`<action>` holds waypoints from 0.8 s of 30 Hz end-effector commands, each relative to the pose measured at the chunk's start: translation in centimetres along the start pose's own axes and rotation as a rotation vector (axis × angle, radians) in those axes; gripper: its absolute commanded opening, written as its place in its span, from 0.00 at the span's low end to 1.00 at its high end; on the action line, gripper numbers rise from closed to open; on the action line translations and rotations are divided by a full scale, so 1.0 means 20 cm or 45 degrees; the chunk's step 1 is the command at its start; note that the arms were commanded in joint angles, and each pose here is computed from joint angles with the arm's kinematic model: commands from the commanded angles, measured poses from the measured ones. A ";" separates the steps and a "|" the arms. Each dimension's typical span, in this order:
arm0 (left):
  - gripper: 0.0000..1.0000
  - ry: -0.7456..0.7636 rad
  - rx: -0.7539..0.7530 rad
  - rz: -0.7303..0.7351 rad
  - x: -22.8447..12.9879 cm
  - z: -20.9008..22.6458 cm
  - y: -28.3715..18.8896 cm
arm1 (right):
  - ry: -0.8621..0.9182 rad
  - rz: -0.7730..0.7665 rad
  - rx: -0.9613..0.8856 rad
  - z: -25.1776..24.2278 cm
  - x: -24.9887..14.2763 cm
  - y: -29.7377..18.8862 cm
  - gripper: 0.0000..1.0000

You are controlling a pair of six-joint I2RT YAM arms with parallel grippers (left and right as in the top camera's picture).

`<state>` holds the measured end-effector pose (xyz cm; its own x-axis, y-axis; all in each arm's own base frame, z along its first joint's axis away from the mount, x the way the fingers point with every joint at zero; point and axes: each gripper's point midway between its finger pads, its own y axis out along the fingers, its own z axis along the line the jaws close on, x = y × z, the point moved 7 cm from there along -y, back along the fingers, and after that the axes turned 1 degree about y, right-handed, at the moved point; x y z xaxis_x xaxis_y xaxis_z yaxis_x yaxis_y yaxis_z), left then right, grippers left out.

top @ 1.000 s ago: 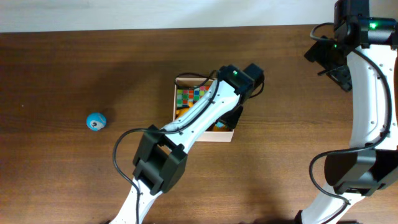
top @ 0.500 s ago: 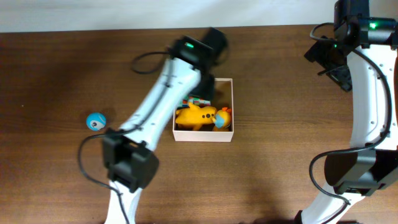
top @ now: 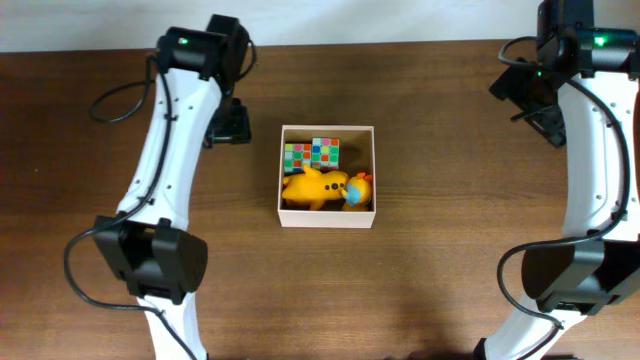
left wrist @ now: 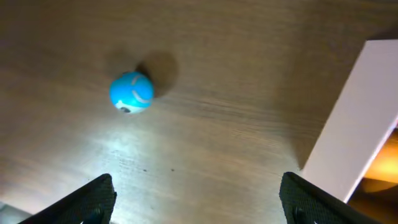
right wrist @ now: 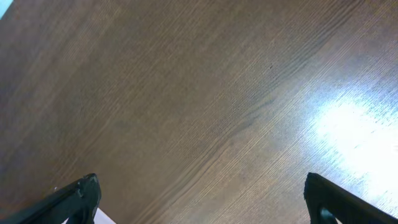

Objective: Pack container
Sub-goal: 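Raise the left gripper and move it left over the blue ball, then lower the left gripper and close it on the blue ball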

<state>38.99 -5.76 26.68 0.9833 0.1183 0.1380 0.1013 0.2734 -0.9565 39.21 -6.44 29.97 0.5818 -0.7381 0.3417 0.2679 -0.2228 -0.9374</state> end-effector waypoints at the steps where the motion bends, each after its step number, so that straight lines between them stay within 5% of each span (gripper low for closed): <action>1: 0.87 -0.100 0.081 -0.069 -0.07 0.13 -0.10 | 0.014 -0.019 0.012 -0.01 0.01 -0.03 0.98; 9: 0.92 -0.297 0.240 0.077 -0.17 0.33 0.12 | 0.014 -0.019 0.012 -0.01 0.01 -0.03 0.99; 24: 0.97 -0.582 -0.006 -0.039 -0.25 0.41 0.59 | 0.014 -0.019 0.012 -0.01 0.01 -0.03 0.99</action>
<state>34.63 3.92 17.02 0.8461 0.4614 0.2670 0.1031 0.3497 -0.9312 39.21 -6.44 29.97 0.5821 -0.7379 0.3414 0.2679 -0.2224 -0.9374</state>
